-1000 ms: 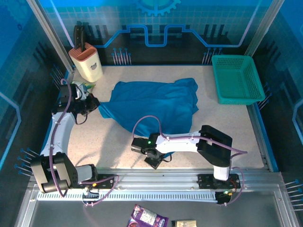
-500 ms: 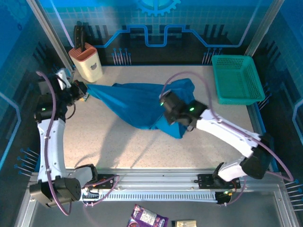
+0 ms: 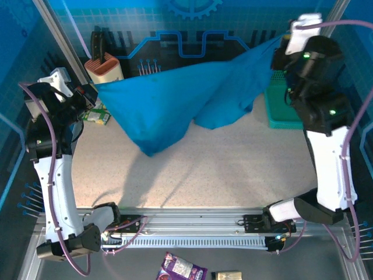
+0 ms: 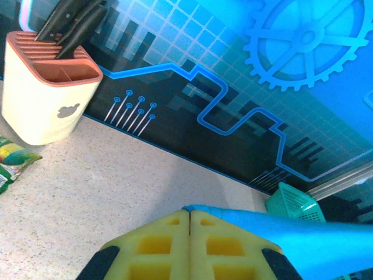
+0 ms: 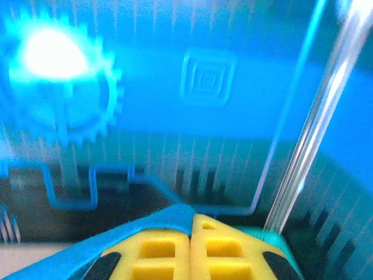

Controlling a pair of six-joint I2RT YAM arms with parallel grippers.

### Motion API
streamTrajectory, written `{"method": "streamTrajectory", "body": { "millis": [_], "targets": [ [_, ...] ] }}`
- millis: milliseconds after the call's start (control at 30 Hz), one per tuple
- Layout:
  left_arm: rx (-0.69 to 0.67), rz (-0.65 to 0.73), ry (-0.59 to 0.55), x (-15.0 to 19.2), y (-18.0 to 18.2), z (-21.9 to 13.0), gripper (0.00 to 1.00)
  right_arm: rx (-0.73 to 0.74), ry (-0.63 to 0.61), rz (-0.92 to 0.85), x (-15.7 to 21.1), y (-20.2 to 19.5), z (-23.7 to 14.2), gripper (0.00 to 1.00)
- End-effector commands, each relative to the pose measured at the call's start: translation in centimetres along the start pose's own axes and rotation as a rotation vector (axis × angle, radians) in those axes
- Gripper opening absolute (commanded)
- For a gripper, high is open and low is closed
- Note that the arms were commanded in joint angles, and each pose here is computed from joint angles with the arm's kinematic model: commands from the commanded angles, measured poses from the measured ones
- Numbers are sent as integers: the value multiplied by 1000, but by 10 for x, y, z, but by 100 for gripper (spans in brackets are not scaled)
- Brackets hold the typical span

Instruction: Fold the inside-out t-shirt

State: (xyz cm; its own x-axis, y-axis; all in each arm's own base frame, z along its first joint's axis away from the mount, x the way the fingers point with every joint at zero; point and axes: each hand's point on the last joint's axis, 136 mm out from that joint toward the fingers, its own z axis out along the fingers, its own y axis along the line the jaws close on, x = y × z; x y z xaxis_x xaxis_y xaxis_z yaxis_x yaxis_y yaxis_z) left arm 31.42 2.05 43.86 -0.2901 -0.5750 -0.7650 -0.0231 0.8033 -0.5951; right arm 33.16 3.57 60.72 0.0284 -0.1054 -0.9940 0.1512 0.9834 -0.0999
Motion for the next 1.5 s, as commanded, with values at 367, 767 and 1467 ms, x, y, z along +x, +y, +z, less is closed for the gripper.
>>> {"method": "streamTrajectory", "body": {
  "millis": [367, 767, 1467],
  "targets": [
    [157, 159, -293, -128, -108, -64, 0, 15, -24, 11, 16, 0, 7, 0],
    [139, 99, -262, -95, -85, -61, 0, 64, -169, 37, -36, -39, -43, 0],
    [253, 114, -265, -95, -120, -92, 0, 129, -290, -4, -70, -70, -84, 0]
  ]
}}
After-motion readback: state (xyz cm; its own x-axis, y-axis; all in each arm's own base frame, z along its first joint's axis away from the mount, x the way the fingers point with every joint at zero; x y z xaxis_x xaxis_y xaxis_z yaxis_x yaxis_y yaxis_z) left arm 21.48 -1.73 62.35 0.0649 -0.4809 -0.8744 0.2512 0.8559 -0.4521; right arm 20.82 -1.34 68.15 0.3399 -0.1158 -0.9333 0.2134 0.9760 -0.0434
